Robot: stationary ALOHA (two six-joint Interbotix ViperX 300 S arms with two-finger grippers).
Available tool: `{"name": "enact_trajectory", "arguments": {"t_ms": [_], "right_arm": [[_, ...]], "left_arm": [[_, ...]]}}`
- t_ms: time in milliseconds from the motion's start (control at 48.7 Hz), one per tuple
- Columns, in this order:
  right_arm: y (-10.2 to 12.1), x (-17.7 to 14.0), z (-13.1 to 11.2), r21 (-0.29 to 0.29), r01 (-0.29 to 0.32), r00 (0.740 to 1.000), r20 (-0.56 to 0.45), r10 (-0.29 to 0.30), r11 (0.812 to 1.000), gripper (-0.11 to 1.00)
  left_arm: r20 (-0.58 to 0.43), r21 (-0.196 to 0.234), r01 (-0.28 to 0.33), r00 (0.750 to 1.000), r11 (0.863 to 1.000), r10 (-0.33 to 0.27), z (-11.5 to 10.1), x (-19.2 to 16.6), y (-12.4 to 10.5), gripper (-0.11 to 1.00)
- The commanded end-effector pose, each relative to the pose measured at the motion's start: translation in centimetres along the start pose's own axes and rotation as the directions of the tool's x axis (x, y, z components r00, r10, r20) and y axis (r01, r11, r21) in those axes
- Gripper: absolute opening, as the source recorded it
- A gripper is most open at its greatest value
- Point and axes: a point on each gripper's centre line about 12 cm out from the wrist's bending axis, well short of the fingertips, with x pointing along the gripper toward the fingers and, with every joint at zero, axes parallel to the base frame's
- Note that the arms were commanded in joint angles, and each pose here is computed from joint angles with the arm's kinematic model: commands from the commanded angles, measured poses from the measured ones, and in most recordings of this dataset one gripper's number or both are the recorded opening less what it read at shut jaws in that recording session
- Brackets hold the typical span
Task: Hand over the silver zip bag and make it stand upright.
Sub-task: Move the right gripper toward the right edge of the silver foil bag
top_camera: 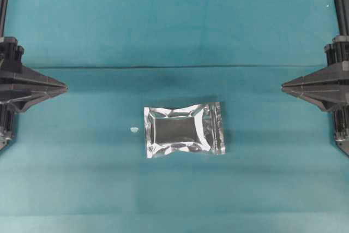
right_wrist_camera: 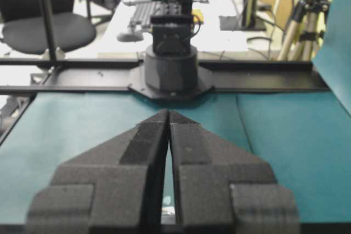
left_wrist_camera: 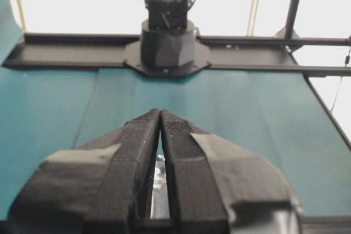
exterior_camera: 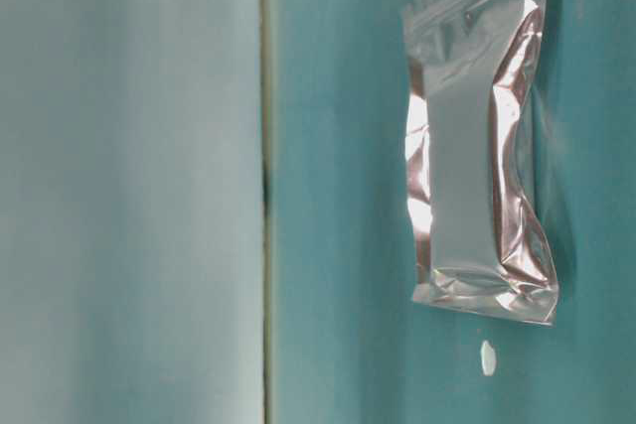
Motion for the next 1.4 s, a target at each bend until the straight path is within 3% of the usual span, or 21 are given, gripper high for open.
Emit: {"name": "enact_trajectory", "arguments": {"t_ms": [0,82,185,349,431,555,616,678,863,986,1130,1274,1377], "right_arm": [[0.5,0.4,0.7,0.056,-0.024,1.000,0.015,0.024,0.998,0.09],[0.7,1.0,0.5,0.234,-0.005,0.999,-0.037,0.014,0.972,0.02],[0.9,1.8,-1.3,0.450,0.061,0.986,-0.167,0.017,0.891,0.00],[1.4,2.8,-3.7,0.601,0.160,0.951,-0.308,0.041,0.783,0.00],[1.1,3.4,-4.9,0.687,0.242,0.934,-0.355,0.026,0.686,0.00],[0.3,3.9,-6.5,0.793,0.372,0.908,-0.418,-0.013,0.483,0.00],[0.2,4.1,-7.3,0.810,0.410,0.896,-0.444,-0.017,0.418,0.00],[0.2,4.1,-8.3,0.811,0.447,0.879,-0.477,-0.017,0.377,0.00],[0.1,4.6,-10.6,0.788,0.530,0.834,-0.551,-0.024,0.313,0.00],[0.2,4.9,-12.0,0.769,0.580,0.802,-0.596,-0.023,0.269,0.08],[0.0,5.3,-13.5,0.748,0.618,0.776,-0.630,-0.035,0.241,0.37],[-0.2,5.4,-14.7,0.735,0.635,0.765,-0.642,-0.057,0.236,0.79],[-0.4,5.6,-15.4,0.727,0.646,0.757,-0.650,-0.068,0.235,0.93]], "left_arm": [[0.008,0.006,0.052,0.999,0.999,-0.052,0.7,0.8,-1.0,0.14],[-0.014,0.006,0.065,0.998,0.998,-0.065,0.5,1.4,-1.3,0.06],[-0.035,0.012,0.067,0.997,0.998,-0.067,0.3,2.1,-1.4,-0.01],[-0.058,0.021,0.068,0.996,0.997,-0.067,0.2,3.1,-1.5,-0.01],[-0.066,0.021,0.068,0.996,0.997,-0.067,0.1,3.4,-1.5,-0.01],[-0.080,0.021,0.069,0.995,0.997,-0.067,-0.2,3.6,-1.5,-0.01],[-0.084,0.019,0.069,0.994,0.997,-0.067,-0.3,3.7,-1.5,-0.01],[-0.087,0.019,0.069,0.994,0.997,-0.067,-0.3,3.7,-1.5,-0.01],[-0.102,0.020,0.064,0.993,0.998,-0.062,-0.5,3.7,-1.4,-0.01],[-0.099,0.018,0.064,0.993,0.998,-0.062,-0.4,3.8,-1.4,-0.01],[-0.107,0.017,0.064,0.992,0.998,-0.062,-0.5,3.8,-1.4,-0.01],[-0.118,0.016,0.064,0.991,0.998,-0.062,-0.7,3.9,-1.4,-0.01],[-0.125,0.016,0.065,0.990,0.998,-0.063,-0.8,3.9,-1.4,-0.01]]}}
